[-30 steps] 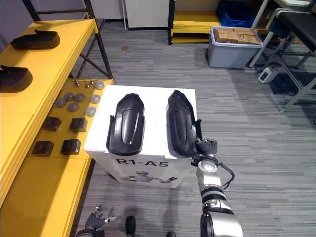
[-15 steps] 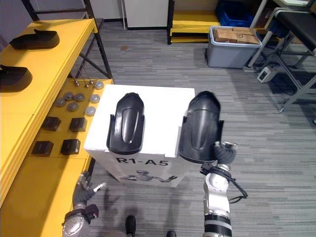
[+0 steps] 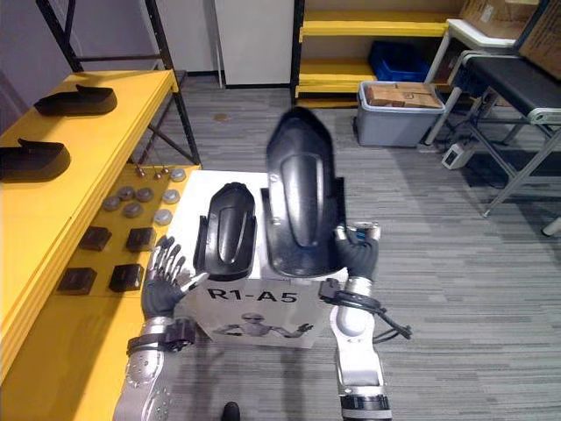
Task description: Walk over and take plastic housings, then place them on the shelf
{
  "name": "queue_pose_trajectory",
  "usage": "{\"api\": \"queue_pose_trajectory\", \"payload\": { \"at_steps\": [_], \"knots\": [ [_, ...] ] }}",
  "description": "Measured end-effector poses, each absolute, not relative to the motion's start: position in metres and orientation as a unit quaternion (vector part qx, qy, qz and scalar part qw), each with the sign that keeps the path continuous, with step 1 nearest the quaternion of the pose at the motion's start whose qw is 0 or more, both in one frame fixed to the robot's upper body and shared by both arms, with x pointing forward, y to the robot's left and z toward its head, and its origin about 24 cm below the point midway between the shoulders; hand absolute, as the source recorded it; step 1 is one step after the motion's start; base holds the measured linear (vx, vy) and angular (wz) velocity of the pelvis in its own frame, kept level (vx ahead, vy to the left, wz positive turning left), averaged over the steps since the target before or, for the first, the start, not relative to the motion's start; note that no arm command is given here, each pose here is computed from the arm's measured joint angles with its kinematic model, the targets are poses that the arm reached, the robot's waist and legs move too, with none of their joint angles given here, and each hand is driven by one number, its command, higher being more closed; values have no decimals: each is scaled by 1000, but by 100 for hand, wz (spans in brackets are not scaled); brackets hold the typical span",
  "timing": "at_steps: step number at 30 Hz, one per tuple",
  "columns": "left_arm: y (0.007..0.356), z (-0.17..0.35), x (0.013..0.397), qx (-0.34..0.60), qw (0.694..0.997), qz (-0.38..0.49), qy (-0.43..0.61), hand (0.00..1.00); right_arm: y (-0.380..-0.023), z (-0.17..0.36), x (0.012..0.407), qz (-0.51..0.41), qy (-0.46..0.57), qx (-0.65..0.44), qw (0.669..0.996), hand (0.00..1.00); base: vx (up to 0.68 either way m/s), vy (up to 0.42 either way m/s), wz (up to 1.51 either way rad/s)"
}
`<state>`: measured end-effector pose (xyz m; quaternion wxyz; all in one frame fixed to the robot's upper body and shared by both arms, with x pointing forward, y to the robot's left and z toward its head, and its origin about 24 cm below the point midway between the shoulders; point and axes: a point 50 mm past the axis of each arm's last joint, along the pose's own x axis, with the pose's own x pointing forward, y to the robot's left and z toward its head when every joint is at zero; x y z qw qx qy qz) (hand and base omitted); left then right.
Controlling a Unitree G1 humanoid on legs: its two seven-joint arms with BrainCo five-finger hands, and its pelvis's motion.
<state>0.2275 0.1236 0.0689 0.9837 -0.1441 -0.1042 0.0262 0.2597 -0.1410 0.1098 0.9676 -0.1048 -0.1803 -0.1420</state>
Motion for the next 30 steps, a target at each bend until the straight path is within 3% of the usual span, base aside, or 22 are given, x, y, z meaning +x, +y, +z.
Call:
{"api": "queue_pose_trajectory", "payload": {
  "at_steps": [6, 20, 30],
  "knots": [
    [97, 80, 237, -170, 978, -31, -115, 0, -107, 111, 257, -64, -201, -140, 968, 100, -3, -1, -1],
    [90, 52, 239, -253, 966, -60, -14, 0, -110, 109, 255, -37, -221, -228, 948, 100, -8, 1, -3],
    [95, 46, 240, -212, 977, -32, 1, 0, -99, 113, 254, -16, -242, -238, 940, 100, -11, 0, 0]
  ]
}}
